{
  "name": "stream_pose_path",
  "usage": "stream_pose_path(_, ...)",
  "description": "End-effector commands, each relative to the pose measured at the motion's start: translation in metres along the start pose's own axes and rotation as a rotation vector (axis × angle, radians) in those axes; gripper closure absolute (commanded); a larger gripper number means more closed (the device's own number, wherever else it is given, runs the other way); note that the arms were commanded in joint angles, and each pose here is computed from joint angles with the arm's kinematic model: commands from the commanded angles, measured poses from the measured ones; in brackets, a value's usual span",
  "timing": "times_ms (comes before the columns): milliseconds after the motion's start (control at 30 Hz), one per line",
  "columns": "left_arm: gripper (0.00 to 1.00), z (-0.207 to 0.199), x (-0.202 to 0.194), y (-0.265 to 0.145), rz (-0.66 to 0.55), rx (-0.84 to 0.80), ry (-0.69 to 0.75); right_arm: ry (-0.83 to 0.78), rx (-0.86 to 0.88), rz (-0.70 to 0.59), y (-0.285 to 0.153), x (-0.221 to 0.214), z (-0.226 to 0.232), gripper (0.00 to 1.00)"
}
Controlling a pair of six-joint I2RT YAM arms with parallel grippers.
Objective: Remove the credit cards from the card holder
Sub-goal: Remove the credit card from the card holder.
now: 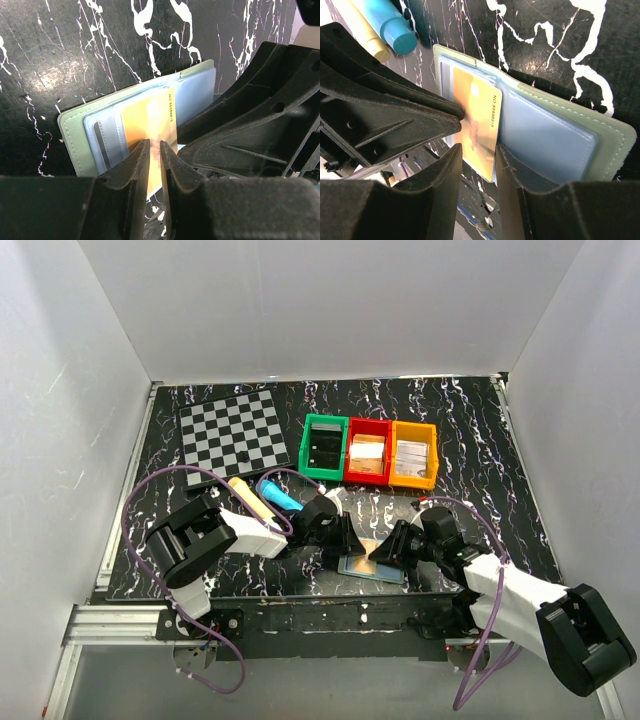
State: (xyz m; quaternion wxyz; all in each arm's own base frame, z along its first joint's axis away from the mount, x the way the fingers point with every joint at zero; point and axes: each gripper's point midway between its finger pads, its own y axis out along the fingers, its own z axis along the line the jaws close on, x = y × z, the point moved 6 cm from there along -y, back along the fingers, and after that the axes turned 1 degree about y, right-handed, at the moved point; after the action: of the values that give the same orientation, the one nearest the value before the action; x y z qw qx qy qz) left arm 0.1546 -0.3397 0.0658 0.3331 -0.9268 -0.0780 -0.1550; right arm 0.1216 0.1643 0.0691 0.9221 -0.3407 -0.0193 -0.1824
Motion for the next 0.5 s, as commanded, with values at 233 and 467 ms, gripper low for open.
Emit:
stream_pose_path(233,0.85,0.0318,-0.0175,-0.0029,0.05,0.124,-0.021,-0.054,0.171,-0.051,-0.0039,0.0046,0.0198,0.67)
stream_pose_path(467,0.85,0.0317,-0.017,-0.0038,0.046,0.12,-0.022,-0.047,0.179,-0.076,-0.0053,0.0045,0.0172,0.78)
